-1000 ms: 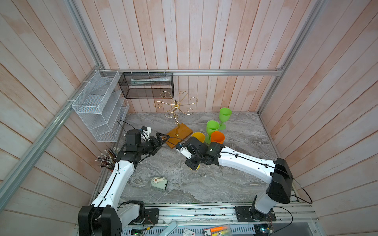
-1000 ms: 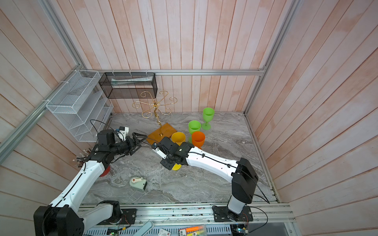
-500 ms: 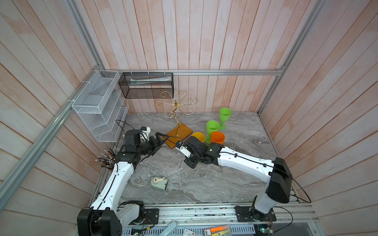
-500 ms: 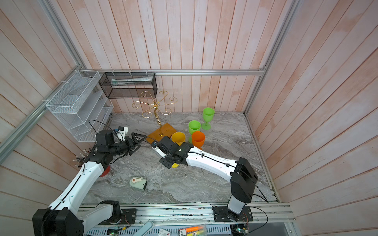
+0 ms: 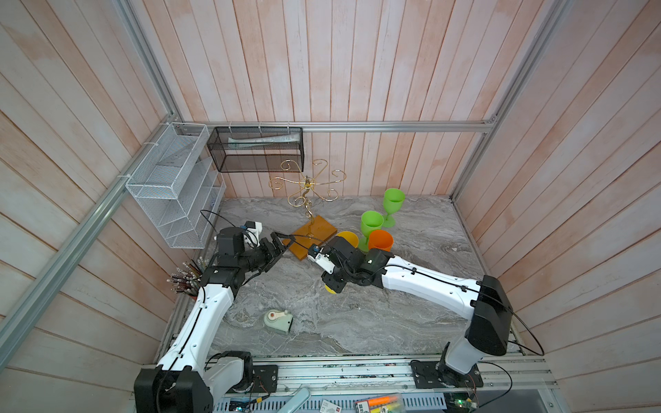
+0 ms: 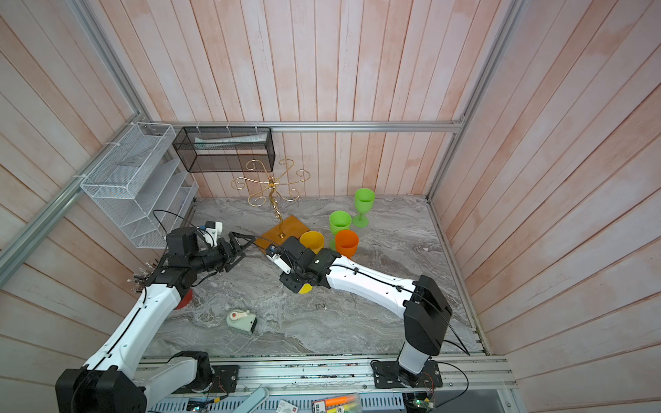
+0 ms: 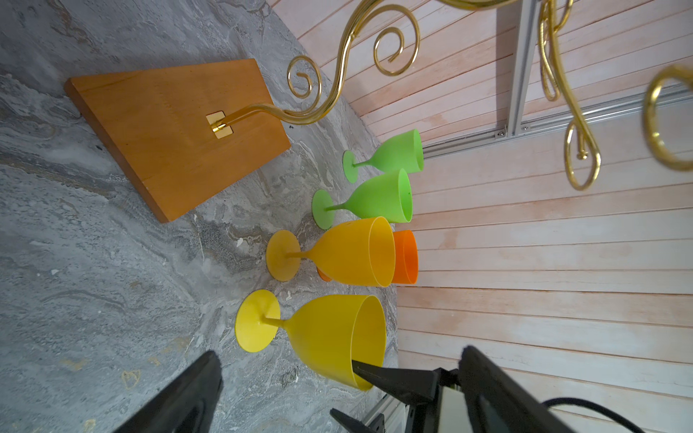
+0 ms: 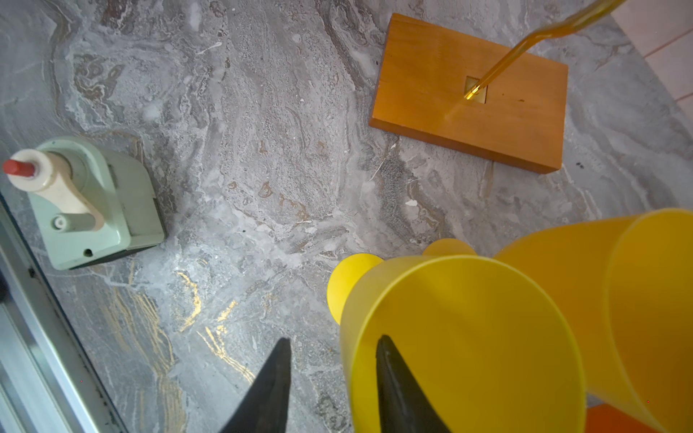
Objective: Take the wine glass off the wine glass rack
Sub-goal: Place the wine glass at the center of the table, then reset both arms
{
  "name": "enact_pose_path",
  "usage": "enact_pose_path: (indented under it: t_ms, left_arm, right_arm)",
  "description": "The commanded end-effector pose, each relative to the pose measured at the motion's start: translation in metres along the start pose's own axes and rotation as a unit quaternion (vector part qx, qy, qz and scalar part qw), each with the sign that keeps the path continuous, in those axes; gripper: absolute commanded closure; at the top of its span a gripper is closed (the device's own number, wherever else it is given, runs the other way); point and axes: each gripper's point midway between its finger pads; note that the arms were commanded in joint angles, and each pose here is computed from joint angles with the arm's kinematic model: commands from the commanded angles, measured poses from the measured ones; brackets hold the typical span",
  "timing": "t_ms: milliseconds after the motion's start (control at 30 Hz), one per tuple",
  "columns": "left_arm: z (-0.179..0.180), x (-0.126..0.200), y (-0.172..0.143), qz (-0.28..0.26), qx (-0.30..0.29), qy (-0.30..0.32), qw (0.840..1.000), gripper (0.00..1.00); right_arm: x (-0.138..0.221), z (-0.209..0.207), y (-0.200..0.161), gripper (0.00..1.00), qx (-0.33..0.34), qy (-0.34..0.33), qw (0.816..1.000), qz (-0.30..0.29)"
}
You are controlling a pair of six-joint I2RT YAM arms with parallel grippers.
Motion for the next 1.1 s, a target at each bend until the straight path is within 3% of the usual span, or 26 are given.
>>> enact_pose_path:
  t_ms: [0,367,600,800,1067]
  left_arm:
    - [-0.015,0.009,0.003,-0.015,-0.026,-0.021,0.999,0.0]
    - [-0.012,0.016,0.005,-0.036,-0.041,-0.003,0.998,0.0]
    - [-0.013,0.027,0.012,-0.071,-0.076,0.019,0.994,0.0]
    - [-0.017,0.044,0.023,-0.12,-0.125,0.046,0.984,0.0]
    - [-0.014,0.066,0.036,-0.186,-0.168,0.086,0.964,0.0]
  right_arm:
    - [0.021,-0.009,0.014,0.53,-0.006,-0.013,0.999,-0.039]
    - [0.074,-0.024,0.043,0.31,-0.016,-0.046,0.988,-0.145]
    - [0.134,-0.055,0.057,0.16,-0.038,-0.12,0.965,-0.231]
    - [0.189,-0.108,0.037,0.1,-0.119,-0.215,0.919,-0.308]
    - [0.243,-0.174,-0.044,0.07,-0.237,-0.353,0.83,-0.362]
Point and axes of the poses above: each gripper's point midway between its finger pads, its own x axis back along the fingers, its own z axis along the line the jaws close on, y = z × x, and after that the axes turned 11 degrees about x, right-handed
